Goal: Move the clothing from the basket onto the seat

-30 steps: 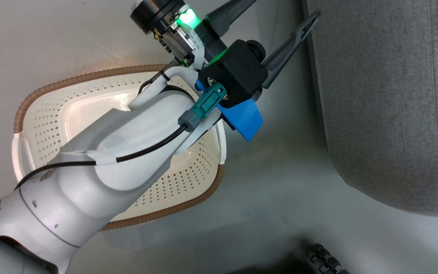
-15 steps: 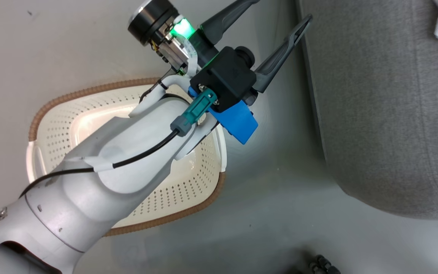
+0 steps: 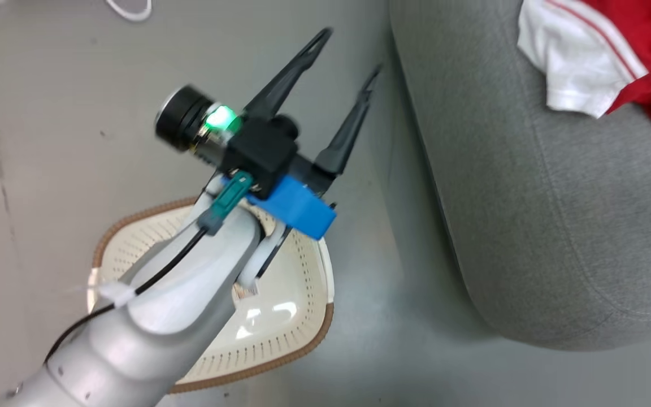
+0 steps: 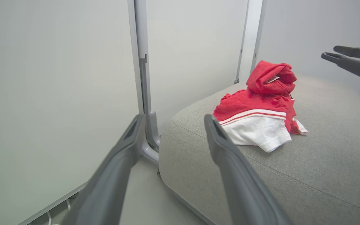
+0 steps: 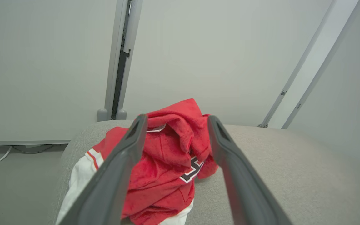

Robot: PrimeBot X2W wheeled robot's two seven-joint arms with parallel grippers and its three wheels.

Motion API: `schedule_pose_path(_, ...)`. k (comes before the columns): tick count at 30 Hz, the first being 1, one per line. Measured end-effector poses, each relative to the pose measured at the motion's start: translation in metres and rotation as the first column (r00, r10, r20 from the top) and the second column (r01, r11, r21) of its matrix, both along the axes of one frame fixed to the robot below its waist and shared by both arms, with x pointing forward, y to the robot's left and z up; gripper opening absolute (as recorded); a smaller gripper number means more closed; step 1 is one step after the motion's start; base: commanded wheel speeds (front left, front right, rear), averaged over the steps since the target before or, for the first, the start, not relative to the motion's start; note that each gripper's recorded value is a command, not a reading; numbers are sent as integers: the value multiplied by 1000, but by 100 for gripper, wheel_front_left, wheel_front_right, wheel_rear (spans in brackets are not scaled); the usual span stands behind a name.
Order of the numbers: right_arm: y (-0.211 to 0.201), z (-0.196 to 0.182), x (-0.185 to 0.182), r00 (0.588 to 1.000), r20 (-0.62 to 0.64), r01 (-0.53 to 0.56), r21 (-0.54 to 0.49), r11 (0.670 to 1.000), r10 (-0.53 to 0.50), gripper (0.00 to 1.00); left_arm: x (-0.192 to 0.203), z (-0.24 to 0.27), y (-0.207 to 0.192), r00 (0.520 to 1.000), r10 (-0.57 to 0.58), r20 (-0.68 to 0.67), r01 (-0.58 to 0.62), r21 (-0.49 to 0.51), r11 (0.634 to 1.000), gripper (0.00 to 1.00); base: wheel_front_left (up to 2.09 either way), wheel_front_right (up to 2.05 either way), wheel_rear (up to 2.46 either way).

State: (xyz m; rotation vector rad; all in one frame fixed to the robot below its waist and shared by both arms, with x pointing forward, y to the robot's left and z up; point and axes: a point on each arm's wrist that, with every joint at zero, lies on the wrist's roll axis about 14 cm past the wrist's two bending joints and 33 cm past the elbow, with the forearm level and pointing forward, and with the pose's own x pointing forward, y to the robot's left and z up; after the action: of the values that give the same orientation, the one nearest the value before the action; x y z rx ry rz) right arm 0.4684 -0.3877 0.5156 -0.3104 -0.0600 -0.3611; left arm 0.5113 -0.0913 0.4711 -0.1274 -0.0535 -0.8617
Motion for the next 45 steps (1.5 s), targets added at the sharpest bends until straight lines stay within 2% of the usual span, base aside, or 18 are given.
schedule_pose_path(5, 39, 22, -10, 993, 74, -95, 37, 995, 92, 100, -8, 20, 34, 993, 121, 1, -121, -16, 993, 100, 0, 0, 0)
schedule_pose_path(10, 76, 41, -12, 973, 143, -190, 63, 980, 179, 100, -11, 40, 82, 962, 271, 26, -270, -30, 962, 100, 0, 0, 0)
schedule_pose_path(16, 121, 48, -13, 943, 185, -297, 102, 949, 275, 100, -26, 48, 143, 903, 429, 38, -428, -23, 903, 100, 0, 0, 0)
schedule_pose_path(24, 173, 42, -28, 908, 200, -403, 177, 898, 368, 100, -59, 54, 205, 814, 579, 45, -579, -15, 815, 100, 0, 0, 0)
schedule_pose_path(35, 204, 29, -47, 888, 182, -457, 236, 857, 423, 100, -101, 50, 255, 714, 700, 29, -700, -8, 714, 100, 0, 0, 0)
schedule_pose_path(45, 210, 17, -66, 891, 158, -454, 277, 847, 425, 100, -123, 46, 269, 682, 731, 9, -731, -15, 682, 100, 0, 0, 0)
